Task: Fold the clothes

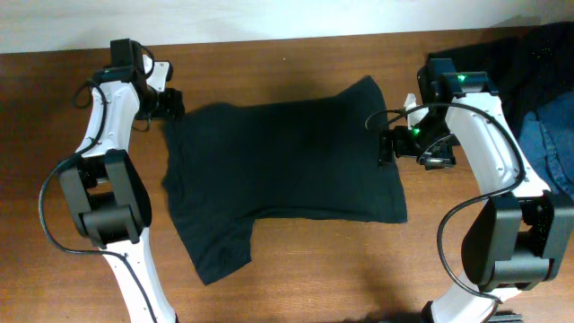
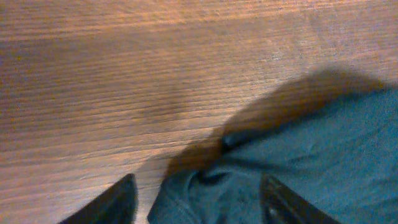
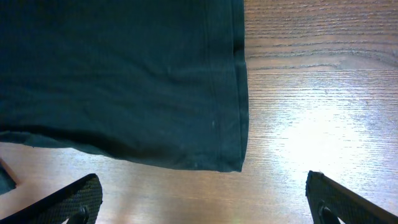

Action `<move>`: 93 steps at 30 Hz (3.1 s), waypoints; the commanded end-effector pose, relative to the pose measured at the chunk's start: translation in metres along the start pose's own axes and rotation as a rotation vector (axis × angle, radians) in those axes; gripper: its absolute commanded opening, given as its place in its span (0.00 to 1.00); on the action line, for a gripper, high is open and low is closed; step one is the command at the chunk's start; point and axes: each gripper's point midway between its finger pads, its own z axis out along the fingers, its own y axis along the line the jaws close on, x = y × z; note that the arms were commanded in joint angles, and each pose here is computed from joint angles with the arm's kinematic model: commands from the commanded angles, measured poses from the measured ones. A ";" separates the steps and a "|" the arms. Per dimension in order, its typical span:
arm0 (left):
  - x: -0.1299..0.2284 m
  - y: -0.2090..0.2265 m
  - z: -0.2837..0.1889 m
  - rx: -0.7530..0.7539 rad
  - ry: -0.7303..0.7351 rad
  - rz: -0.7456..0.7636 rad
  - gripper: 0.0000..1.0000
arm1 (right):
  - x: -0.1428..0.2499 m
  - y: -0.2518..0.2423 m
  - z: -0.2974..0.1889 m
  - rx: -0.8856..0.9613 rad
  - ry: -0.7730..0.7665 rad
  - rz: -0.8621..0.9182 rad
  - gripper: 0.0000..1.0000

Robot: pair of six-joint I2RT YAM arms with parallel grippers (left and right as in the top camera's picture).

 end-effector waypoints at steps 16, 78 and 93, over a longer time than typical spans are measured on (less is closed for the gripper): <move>0.015 -0.012 0.033 0.100 0.039 0.152 0.78 | 0.001 0.004 -0.006 -0.009 -0.019 -0.005 0.99; -0.010 -0.024 -0.010 0.094 0.002 0.076 0.01 | 0.001 0.004 -0.006 -0.009 -0.019 -0.005 0.99; -0.016 -0.078 -0.035 -0.202 0.049 0.280 0.01 | 0.001 0.004 -0.006 -0.009 -0.019 -0.005 0.99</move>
